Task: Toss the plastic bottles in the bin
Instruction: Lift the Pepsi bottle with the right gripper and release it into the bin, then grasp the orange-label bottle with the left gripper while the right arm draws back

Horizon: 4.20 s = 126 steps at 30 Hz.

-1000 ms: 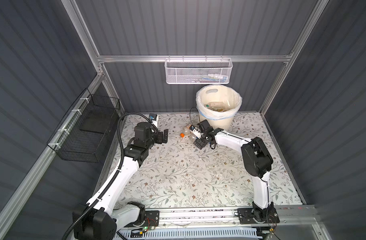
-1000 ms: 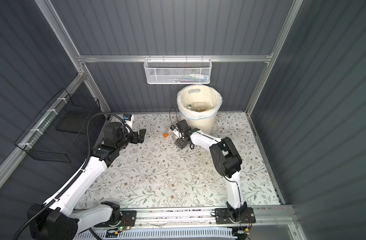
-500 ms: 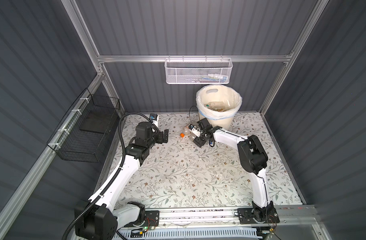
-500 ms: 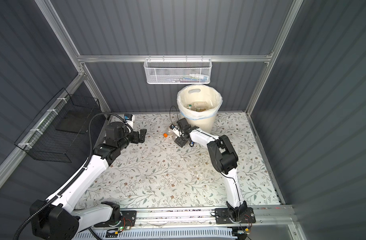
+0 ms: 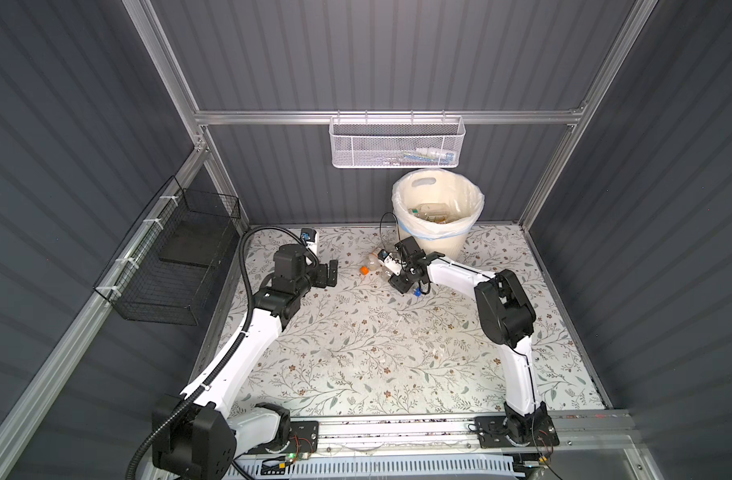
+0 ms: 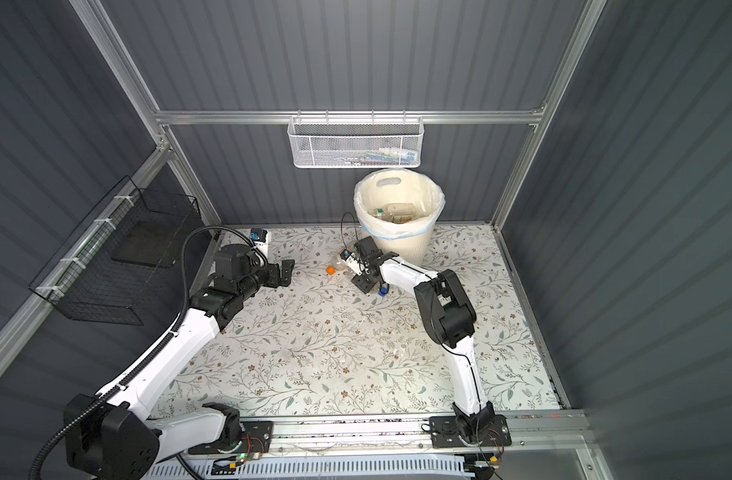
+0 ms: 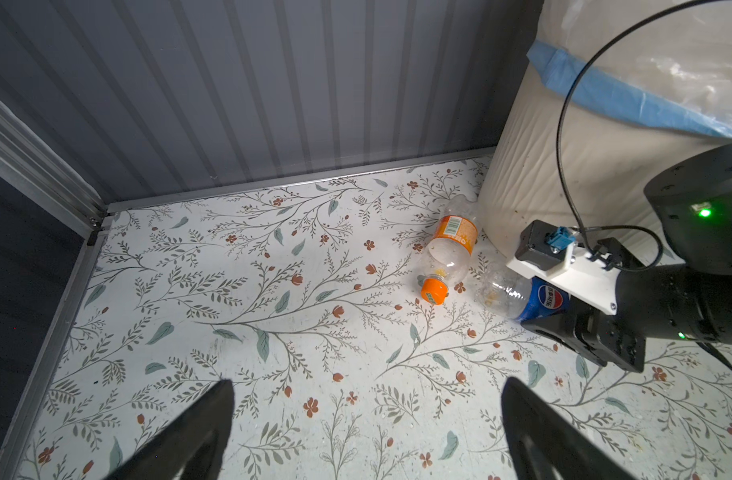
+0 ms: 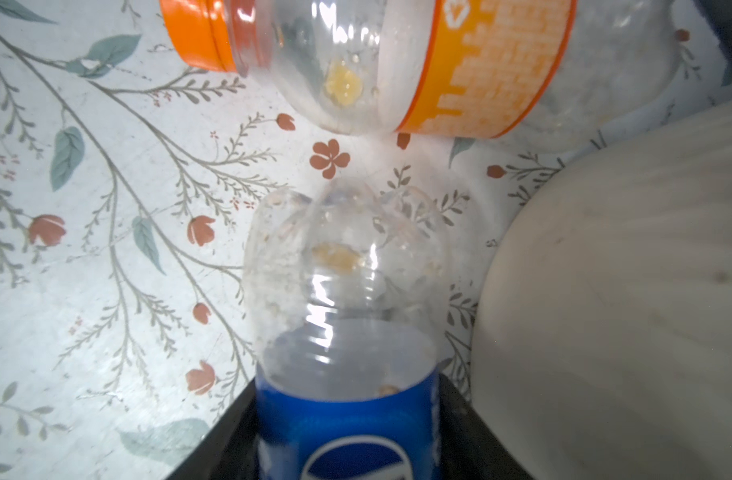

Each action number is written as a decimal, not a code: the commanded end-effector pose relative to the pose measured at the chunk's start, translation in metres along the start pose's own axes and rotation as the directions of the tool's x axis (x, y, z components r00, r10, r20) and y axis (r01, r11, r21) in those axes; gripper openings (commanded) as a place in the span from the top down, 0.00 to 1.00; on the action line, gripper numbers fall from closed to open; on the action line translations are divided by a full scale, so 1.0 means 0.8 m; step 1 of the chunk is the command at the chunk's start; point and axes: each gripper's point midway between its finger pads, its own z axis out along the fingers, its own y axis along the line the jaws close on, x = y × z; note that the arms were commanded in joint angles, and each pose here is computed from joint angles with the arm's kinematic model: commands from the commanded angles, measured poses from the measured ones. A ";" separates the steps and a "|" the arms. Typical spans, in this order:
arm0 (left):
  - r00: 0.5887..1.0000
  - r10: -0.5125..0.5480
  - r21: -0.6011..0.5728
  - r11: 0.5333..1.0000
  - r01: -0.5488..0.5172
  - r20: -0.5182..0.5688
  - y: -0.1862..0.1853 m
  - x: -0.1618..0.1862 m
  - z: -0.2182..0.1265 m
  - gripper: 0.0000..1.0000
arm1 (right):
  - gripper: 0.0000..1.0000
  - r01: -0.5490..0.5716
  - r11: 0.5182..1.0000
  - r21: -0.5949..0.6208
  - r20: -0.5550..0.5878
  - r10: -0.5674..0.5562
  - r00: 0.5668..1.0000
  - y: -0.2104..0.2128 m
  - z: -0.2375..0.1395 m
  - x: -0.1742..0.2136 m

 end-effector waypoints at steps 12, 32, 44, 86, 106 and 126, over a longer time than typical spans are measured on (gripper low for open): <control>0.999 -0.041 0.046 0.998 0.040 0.014 -0.008 0.011 0.014 0.00 | 0.52 -0.238 0.971 0.013 0.170 0.233 0.958 0.008 -0.118 0.012; 0.984 -0.111 0.199 0.977 0.081 0.142 -0.038 -0.007 0.020 0.00 | 0.53 -0.647 0.753 0.119 0.805 0.309 0.507 -0.053 -0.438 0.092; 0.977 -0.094 0.201 0.978 0.054 0.193 -0.038 -0.020 0.010 0.00 | 0.49 -0.716 0.681 0.155 0.975 0.013 0.223 -0.111 -0.640 0.032; 0.964 0.226 0.259 0.948 -0.185 -0.139 -0.131 0.042 0.317 0.00 | 0.01 -0.931 0.352 -0.091 0.715 0.674 0.185 -0.175 -0.428 0.179; 0.902 0.342 0.294 0.919 -0.262 -0.264 -0.155 0.108 0.357 0.08 | 0.01 -0.942 0.309 -0.133 0.652 0.743 0.151 -0.160 -0.388 0.197; 0.950 0.274 0.229 0.944 -0.237 -0.147 -0.133 0.049 0.269 0.39 | 0.01 -0.945 0.271 -0.181 0.524 0.840 0.140 -0.146 -0.322 0.209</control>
